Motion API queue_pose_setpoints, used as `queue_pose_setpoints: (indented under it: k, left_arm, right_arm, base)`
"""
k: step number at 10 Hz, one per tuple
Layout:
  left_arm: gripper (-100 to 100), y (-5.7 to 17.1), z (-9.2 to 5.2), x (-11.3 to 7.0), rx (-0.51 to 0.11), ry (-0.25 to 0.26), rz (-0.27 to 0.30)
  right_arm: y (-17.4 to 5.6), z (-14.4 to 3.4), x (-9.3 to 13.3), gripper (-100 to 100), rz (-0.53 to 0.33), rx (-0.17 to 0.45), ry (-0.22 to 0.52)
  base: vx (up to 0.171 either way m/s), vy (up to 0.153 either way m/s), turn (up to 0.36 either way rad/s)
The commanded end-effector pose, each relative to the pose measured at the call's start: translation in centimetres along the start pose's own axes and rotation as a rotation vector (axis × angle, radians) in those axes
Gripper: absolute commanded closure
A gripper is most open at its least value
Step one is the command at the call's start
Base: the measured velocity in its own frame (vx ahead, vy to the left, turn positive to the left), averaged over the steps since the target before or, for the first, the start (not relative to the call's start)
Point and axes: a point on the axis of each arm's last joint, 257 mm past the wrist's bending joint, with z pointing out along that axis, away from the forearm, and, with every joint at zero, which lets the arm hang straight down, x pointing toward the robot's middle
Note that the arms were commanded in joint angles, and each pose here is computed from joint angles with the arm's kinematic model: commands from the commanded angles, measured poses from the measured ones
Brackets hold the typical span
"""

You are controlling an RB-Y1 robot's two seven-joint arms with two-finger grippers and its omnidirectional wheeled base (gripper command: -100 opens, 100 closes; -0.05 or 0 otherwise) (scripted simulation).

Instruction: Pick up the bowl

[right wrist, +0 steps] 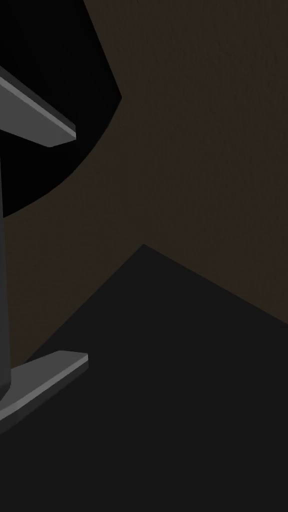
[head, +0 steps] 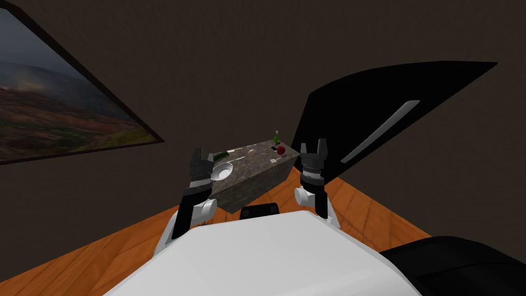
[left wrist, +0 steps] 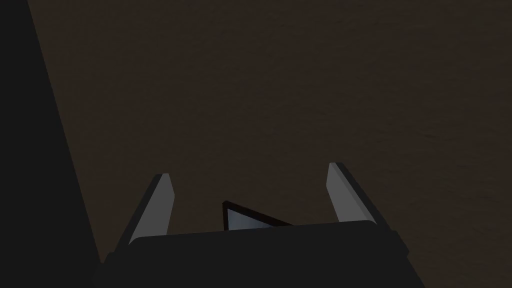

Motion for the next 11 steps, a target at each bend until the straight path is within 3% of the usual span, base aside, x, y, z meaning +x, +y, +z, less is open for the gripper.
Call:
queue_pose_setpoints:
  k: [1, 5, 11]
  left_arm:
    - [-100, 0.4, 0.1, 0.1, -0.013, 0.021, 0.012]
    - [-100, 2.7, 0.5, -0.3, -0.092, 0.063, 0.042]
    - [-100, 6.2, 1.0, -2.1, -0.224, 0.061, 0.063]
  right_arm:
    - [0.0, 0.0, 0.0, 0, 0.000, 0.000, 0.000]
    - [0.0, 0.0, 0.0, 0, 0.000, 0.000, 0.000]
    - [0.0, 0.0, 0.0, 0, 0.000, 0.000, 0.000]
  base:
    - [-0.006, -0.004, -0.006]
    - [-0.026, -0.015, -0.012]
    - [-0.038, -0.021, -0.011]
